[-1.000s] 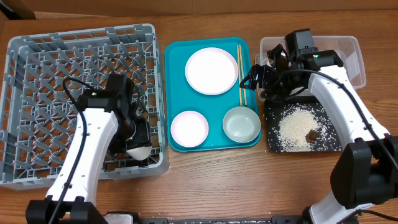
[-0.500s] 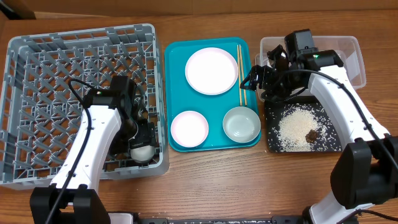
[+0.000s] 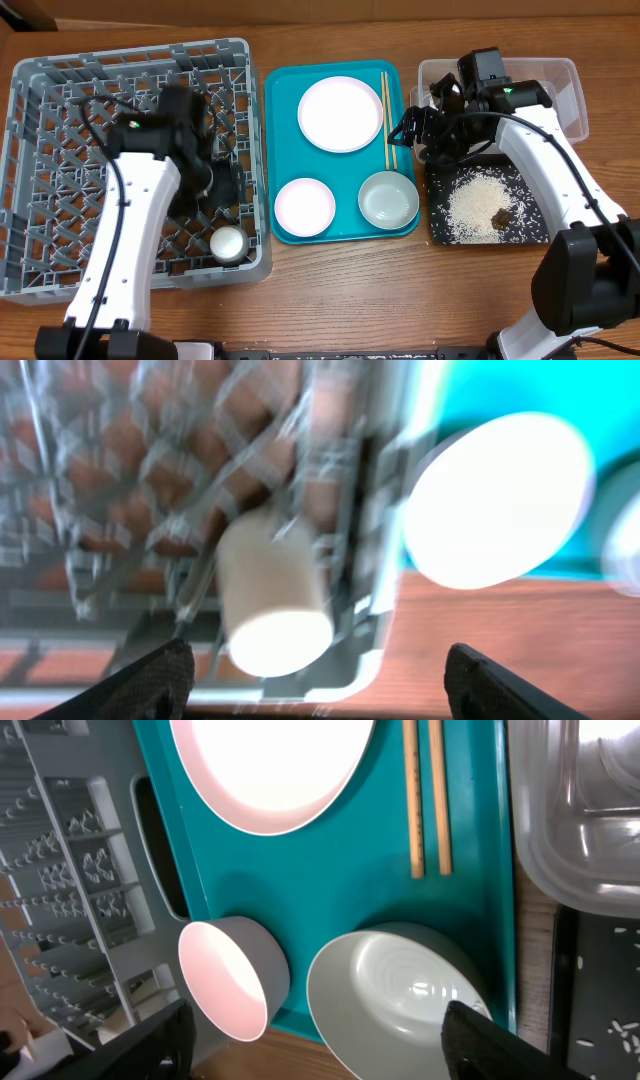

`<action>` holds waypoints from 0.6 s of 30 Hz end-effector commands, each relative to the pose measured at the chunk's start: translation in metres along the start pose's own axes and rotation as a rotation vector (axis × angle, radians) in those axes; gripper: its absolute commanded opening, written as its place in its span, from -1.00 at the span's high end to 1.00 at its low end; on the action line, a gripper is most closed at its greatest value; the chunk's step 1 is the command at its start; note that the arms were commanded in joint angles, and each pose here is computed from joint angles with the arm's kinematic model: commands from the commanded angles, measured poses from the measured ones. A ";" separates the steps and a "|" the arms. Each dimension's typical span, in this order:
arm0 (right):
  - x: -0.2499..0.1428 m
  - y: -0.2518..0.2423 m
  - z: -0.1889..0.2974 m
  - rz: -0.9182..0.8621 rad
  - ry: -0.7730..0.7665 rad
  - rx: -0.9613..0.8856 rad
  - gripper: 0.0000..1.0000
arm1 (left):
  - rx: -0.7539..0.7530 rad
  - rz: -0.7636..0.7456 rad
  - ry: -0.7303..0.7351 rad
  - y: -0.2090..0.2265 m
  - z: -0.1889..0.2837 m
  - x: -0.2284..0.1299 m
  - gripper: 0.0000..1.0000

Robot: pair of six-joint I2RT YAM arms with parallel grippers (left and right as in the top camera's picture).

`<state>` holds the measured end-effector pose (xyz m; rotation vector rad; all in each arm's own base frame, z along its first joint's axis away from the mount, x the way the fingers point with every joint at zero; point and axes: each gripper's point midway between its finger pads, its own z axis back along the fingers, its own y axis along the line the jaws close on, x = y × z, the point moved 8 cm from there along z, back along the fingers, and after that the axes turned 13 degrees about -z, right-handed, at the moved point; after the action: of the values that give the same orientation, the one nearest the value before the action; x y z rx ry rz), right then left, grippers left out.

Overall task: Sort waste into correct bins and load items into the dishwasher
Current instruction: 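Move the left gripper over the pink bowl on the teal tray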

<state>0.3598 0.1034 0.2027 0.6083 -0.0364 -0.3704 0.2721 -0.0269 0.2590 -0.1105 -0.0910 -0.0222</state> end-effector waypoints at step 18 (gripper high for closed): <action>-0.052 0.030 0.109 0.116 -0.242 0.008 -0.75 | -0.205 -0.742 -0.188 -0.106 -0.031 0.061 -0.80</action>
<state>0.3040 0.0873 0.3126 0.5983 -0.2869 -0.3262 0.3304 -0.1280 0.2463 -0.2661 -0.3005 -0.6828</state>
